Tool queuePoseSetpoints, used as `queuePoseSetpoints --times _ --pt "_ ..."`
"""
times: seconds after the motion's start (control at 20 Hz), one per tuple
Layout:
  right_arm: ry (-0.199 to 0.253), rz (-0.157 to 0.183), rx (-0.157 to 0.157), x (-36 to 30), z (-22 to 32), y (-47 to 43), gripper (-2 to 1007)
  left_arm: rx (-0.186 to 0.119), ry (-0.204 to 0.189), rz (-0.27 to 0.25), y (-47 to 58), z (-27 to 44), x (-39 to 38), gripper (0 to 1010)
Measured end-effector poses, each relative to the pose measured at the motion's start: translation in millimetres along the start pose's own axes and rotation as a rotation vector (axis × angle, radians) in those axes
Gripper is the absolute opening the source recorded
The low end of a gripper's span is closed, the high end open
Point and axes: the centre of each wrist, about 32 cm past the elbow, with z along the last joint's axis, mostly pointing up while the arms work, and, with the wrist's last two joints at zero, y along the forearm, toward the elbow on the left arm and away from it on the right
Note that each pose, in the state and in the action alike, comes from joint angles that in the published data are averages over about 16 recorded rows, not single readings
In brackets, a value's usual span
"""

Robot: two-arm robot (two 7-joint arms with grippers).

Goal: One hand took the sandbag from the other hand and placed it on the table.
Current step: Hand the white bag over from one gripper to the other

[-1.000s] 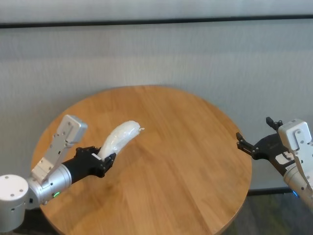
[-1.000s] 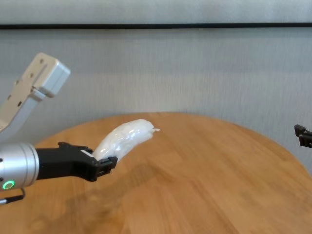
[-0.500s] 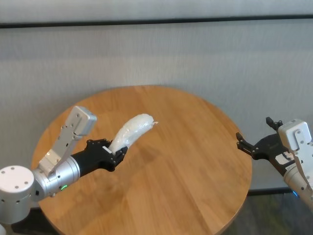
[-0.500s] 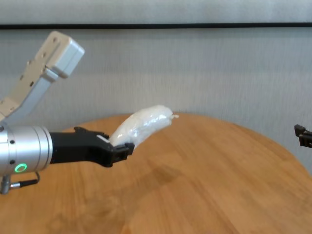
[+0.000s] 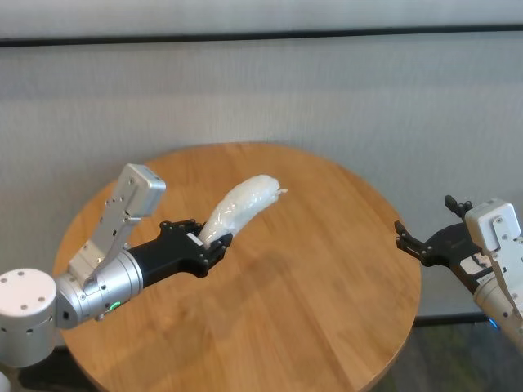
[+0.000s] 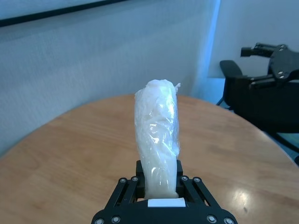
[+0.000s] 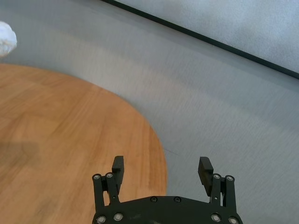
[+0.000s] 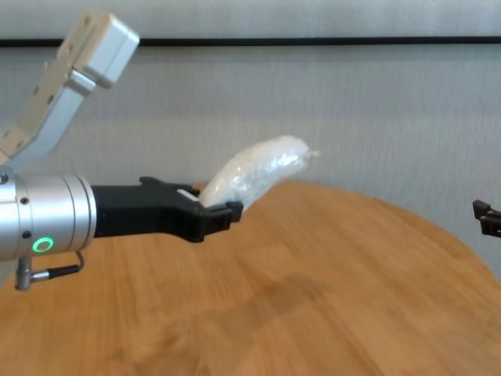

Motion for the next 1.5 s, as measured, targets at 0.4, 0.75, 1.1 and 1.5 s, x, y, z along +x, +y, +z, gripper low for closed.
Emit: queuePoseSetpoints --times 0.4,0.75,1.1,1.5 --pt "0.0 0.0 0.0 0.0 0.0 0.0 1000 -0.089 0.026 -0.059 0.0 3.5 -4.4 357" --pt "0.0 0.0 0.0 0.0 0.0 0.0 1000 -0.149 0.033 -0.115 0.1 2.5 -8.1 357" --pt "0.0 0.0 0.0 0.0 0.0 0.0 1000 -0.186 0.012 -0.18 -1.1 4.7 -12.3 357" --pt "0.0 0.0 0.0 0.0 0.0 0.0 1000 -0.206 -0.015 -0.24 -3.0 8.1 -16.8 357"
